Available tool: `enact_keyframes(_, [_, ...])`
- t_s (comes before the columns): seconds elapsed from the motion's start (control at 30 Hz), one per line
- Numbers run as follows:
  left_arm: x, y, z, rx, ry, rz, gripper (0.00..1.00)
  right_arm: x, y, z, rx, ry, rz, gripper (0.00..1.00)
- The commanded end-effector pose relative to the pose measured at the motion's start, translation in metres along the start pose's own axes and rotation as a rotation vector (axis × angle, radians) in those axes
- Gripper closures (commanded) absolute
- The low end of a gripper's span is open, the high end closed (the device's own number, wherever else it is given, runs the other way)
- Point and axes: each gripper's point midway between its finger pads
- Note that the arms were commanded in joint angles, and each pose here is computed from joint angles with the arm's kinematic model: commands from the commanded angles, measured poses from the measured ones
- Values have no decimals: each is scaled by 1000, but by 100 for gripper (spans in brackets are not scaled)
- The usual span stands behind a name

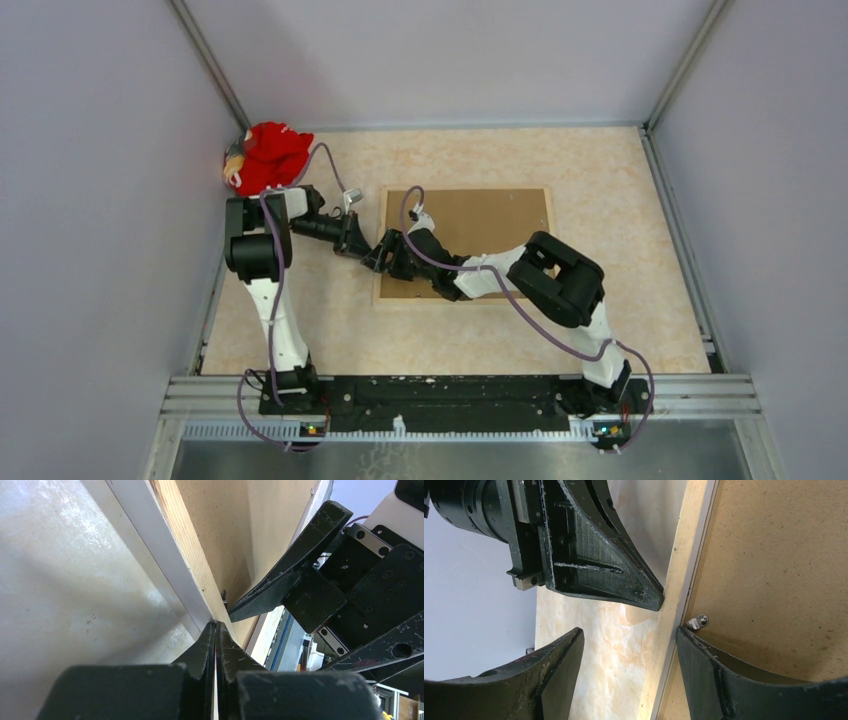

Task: Put the photo into the frame
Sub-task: Install the photo frame at the center of the board.

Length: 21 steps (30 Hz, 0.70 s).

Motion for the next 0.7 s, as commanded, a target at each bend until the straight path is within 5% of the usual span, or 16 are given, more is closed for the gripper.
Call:
enact_keyframes(0.0, [5, -5, 9, 23, 17, 61, 98, -13, -3, 12, -19, -47, -32, 32])
enact_keyframes(0.2, [0, 0, 6, 22, 18, 76, 97, 11, 12, -7, -28, 31, -59, 30])
enact_keyframes(0.4, [-19, 12, -9, 7, 47, 152, 85, 50, 79, -68, -65, 163, -100, 17])
enact_keyframes(0.67, [-8, -3, -16, 64, 170, 283, 76, -88, 232, -177, -412, -330, -101, 8])
Point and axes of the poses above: each gripper's point midway between its finger pads, its own z axis out along the fingers, its own x axis along the line the jaws close on, y = z × x, and after that the axes turned 4 degrees about z, right-handed
